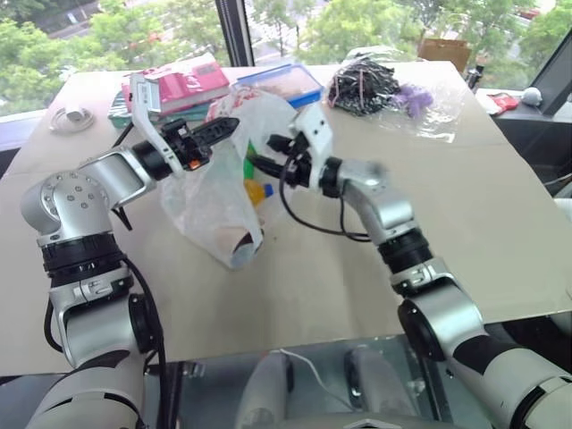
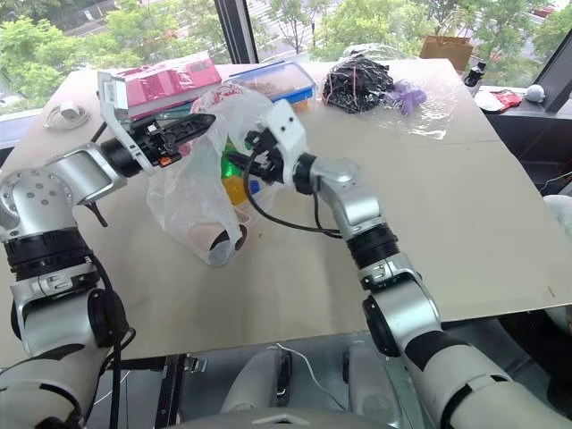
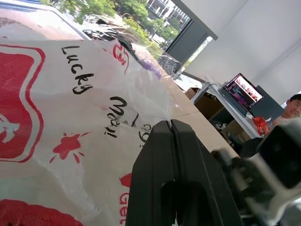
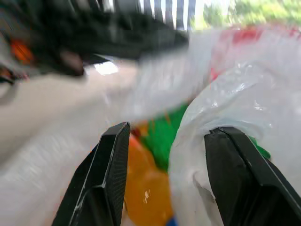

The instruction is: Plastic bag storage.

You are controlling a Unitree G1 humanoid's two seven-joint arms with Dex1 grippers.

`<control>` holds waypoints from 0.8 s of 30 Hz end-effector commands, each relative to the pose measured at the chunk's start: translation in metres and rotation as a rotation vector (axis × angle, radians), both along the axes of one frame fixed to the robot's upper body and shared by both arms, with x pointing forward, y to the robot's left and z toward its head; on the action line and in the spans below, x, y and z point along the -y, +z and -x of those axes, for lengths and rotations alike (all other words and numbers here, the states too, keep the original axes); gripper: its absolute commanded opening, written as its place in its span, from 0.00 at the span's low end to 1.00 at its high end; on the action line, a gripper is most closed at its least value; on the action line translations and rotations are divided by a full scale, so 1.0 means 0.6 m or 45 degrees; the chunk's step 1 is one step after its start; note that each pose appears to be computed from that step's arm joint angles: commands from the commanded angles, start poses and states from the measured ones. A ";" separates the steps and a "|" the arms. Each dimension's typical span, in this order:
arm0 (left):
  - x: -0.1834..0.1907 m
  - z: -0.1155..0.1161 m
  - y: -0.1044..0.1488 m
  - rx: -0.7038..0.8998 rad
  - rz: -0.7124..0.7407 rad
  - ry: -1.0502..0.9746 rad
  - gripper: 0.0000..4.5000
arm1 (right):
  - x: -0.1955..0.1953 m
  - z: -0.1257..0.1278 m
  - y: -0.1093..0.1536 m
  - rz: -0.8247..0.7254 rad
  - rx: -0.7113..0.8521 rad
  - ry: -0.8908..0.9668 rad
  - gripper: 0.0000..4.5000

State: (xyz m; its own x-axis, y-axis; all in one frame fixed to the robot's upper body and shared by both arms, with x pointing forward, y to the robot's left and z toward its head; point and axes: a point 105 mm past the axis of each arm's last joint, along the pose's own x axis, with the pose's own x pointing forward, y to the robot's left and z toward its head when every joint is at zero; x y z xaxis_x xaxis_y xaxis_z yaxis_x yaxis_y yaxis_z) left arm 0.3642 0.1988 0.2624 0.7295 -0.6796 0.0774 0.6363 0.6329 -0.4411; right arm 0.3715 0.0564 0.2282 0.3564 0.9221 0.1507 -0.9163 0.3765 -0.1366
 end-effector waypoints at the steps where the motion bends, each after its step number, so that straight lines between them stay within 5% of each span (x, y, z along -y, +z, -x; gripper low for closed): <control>1: -0.009 0.009 0.040 0.082 0.099 -0.038 0.00 | 0.024 0.012 0.036 -0.169 -0.031 0.068 0.56; 9: -0.006 0.015 0.051 0.109 0.024 -0.075 0.00 | 0.032 0.056 0.097 -0.424 -0.230 0.295 0.56; 15: 0.000 0.021 0.053 0.138 -0.021 -0.075 0.00 | 0.008 0.056 0.037 -0.132 -0.234 0.256 0.56; 22: -0.002 0.032 0.047 0.150 -0.076 -0.068 0.00 | -0.008 0.000 0.000 0.033 -0.156 0.008 0.56; 24: -0.007 0.037 0.042 0.161 -0.123 -0.055 0.11 | -0.005 -0.012 -0.002 0.059 -0.130 -0.045 0.57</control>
State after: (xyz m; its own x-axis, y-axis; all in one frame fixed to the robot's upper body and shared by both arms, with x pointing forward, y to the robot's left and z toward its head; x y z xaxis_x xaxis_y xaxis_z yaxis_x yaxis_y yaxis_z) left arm 0.3504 0.2004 0.2758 0.6917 -0.7174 0.0825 0.6898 0.6227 -0.3693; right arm 0.3768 0.0573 0.2061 0.3906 0.9203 0.0207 -0.9205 0.3903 0.0159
